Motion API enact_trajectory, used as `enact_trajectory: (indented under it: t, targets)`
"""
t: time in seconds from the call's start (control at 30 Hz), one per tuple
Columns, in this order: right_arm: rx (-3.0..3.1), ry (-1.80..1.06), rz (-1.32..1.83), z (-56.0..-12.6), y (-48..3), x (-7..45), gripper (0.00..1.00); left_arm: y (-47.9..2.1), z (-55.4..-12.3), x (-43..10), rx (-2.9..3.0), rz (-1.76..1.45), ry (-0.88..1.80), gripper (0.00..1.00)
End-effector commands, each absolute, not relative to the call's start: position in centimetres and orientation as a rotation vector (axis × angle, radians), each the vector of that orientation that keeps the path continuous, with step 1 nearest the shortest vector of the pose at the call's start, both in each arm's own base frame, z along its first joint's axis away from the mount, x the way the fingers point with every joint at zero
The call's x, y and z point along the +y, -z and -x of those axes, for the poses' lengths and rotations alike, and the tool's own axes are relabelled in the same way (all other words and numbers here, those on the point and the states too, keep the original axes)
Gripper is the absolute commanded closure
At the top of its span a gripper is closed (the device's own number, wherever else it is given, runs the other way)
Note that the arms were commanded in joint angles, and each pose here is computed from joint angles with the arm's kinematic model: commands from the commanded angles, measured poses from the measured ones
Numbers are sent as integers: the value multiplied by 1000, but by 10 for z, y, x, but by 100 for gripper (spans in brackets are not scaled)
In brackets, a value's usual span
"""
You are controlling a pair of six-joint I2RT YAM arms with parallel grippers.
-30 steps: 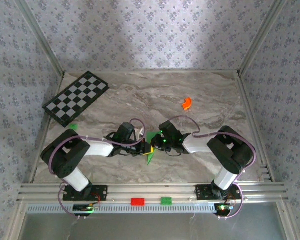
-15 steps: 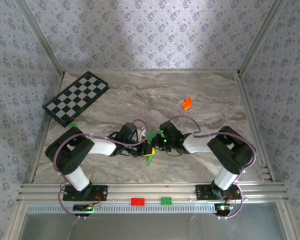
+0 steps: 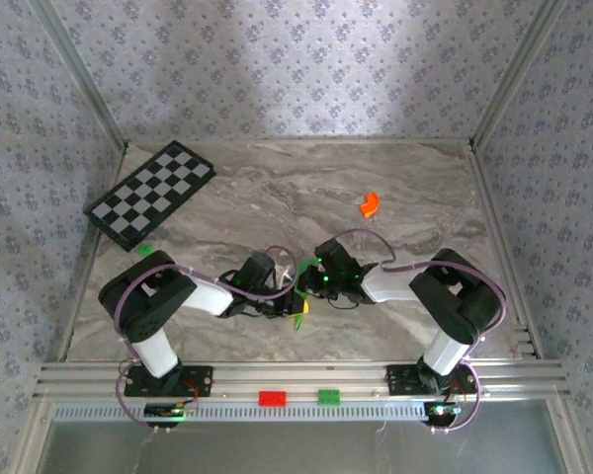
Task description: Fold a paper plane with a square sheet of paper (pick it up from the middle)
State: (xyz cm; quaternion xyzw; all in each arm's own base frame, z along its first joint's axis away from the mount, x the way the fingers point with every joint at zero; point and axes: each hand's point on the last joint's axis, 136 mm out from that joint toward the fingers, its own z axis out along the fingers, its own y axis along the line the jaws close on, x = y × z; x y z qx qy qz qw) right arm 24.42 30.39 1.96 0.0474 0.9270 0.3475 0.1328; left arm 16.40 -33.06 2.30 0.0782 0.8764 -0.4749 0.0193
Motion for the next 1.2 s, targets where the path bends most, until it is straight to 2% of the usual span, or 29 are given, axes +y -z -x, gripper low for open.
enact_trajectory:
  t: [0.0,0.93,1.03,1.17]
  targets:
    - [2866,-769,-189,-220,26,266,89,3,-128,-316,2881,-224,1409,100]
    - [2882,-721,-217,-219,31,259,89,7,-69,-297,2963,-383,1284,100]
    - [2881,-730,-218,-219,31,262,89,-2,-71,-297,2927,-383,1302,100]
    - [2864,-787,-235,-219,27,269,89,-39,-83,-304,2775,-398,1376,100]
